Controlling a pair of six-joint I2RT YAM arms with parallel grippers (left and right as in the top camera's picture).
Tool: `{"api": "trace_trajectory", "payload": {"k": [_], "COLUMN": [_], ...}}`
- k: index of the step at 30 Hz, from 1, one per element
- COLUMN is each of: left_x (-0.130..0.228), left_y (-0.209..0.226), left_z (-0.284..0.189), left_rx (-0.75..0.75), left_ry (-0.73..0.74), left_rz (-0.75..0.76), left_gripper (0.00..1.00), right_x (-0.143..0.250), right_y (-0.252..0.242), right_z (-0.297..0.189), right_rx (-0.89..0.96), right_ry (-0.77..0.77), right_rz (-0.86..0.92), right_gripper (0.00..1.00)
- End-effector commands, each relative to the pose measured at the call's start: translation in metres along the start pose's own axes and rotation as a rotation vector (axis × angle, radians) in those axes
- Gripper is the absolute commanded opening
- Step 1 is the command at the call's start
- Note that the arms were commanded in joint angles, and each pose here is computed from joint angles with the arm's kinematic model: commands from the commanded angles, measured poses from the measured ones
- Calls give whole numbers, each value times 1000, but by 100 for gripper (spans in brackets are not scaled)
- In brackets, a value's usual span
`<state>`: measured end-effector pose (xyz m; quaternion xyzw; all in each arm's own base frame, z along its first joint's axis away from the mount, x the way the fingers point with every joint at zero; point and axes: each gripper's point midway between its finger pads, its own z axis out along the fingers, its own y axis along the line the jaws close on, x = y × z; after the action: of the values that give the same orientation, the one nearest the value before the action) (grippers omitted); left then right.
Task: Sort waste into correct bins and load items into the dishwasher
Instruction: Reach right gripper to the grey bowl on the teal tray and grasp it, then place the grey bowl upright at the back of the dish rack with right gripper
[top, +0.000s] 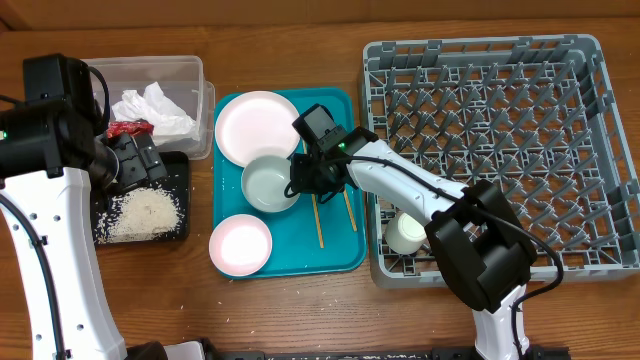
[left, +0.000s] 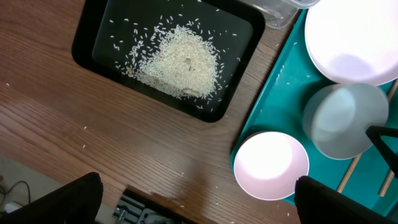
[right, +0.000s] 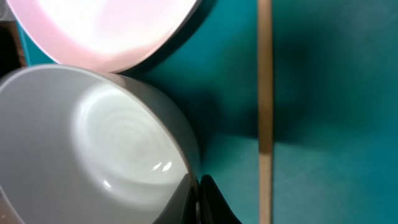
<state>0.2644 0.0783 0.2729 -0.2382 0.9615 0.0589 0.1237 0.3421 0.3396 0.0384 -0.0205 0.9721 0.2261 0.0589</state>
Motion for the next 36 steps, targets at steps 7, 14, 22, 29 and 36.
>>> {"api": "trace_trajectory", "payload": {"k": [7,14,22,29,36], "left_x": [0,0,0,0,0], "left_y": [2,2,2,2,2], "left_z": [3,3,3,3,3], "left_rx": [-15,-15,-15,-15,-15], "left_ry": [8,8,8,8,8], "left_rz": [-7,-7,-7,-7,-7], "left_gripper": [100,100,100,100,100], "right_x": [-56,-114,-139,-182,-215], "right_y": [15,-42,-108,-169,-167], "right_z": [-101,-274,-326,-318,-282], "right_rx": [140,684,1202,1459,1420], "right_ry": [-291,-917,-1025,-908,-860], "right_rz": [-61,39,17,-24,-165], "right_gripper": [4,4,4,4,4]}}
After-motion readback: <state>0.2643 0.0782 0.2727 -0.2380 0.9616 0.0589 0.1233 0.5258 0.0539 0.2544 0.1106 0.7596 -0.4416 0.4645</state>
